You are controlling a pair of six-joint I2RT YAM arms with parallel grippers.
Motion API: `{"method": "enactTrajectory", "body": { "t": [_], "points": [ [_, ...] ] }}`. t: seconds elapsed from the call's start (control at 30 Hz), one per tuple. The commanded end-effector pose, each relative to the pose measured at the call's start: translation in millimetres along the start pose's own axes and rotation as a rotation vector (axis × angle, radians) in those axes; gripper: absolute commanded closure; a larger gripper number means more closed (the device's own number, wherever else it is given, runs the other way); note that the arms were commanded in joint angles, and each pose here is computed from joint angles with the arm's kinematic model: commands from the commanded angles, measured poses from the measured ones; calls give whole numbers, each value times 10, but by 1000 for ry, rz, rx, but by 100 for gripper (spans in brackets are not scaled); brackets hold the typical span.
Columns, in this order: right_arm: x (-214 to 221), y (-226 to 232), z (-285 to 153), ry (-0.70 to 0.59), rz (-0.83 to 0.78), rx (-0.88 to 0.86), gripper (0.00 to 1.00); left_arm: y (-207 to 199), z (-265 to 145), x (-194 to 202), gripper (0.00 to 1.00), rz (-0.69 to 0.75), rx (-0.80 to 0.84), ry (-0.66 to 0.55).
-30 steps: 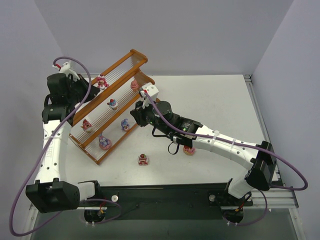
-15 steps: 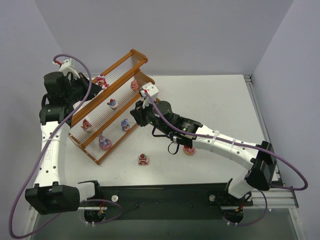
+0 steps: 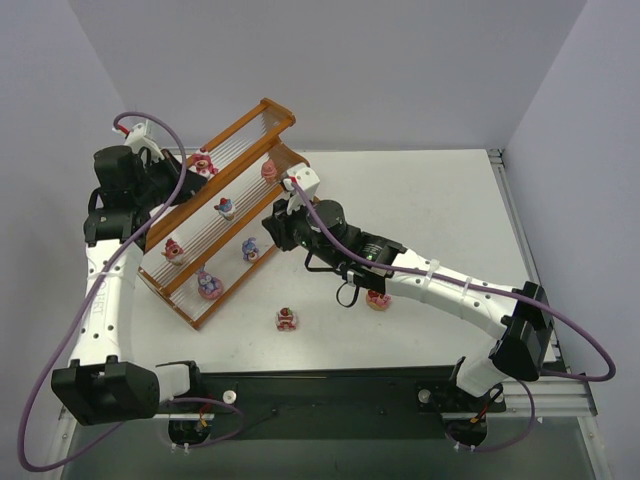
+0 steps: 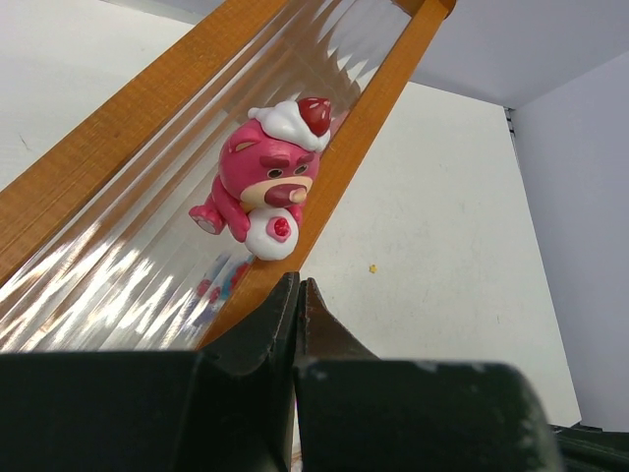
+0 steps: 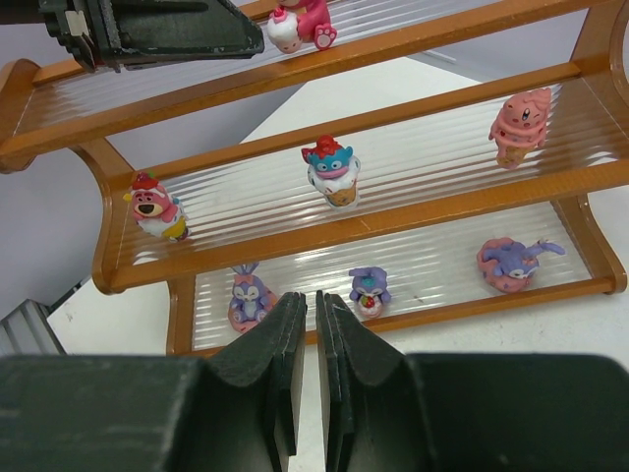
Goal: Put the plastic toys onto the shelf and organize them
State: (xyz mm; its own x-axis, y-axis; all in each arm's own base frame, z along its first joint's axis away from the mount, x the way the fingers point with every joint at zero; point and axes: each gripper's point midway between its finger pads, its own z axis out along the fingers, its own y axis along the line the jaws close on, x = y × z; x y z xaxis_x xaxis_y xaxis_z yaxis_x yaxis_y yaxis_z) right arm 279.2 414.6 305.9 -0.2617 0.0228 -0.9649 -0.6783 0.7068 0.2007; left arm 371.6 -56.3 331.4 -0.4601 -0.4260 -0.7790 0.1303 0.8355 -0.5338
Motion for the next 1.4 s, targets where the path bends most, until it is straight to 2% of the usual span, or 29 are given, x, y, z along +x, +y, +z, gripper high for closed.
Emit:
{"method": "enactTrajectory", "body": {
  "t": [0.0,1.2,1.37],
  "points": [
    [-257,-15,0,-71,27,12,88,-64,33,-122,100,19,30,-43],
    [-252,-103,-43,-77,32,21,88,-137,254,-130,100,-19,78,-42],
    [-243,-123,-63,-77,38,25,88,-253,99,-148,100,-3,101,-64]
  ]
}}
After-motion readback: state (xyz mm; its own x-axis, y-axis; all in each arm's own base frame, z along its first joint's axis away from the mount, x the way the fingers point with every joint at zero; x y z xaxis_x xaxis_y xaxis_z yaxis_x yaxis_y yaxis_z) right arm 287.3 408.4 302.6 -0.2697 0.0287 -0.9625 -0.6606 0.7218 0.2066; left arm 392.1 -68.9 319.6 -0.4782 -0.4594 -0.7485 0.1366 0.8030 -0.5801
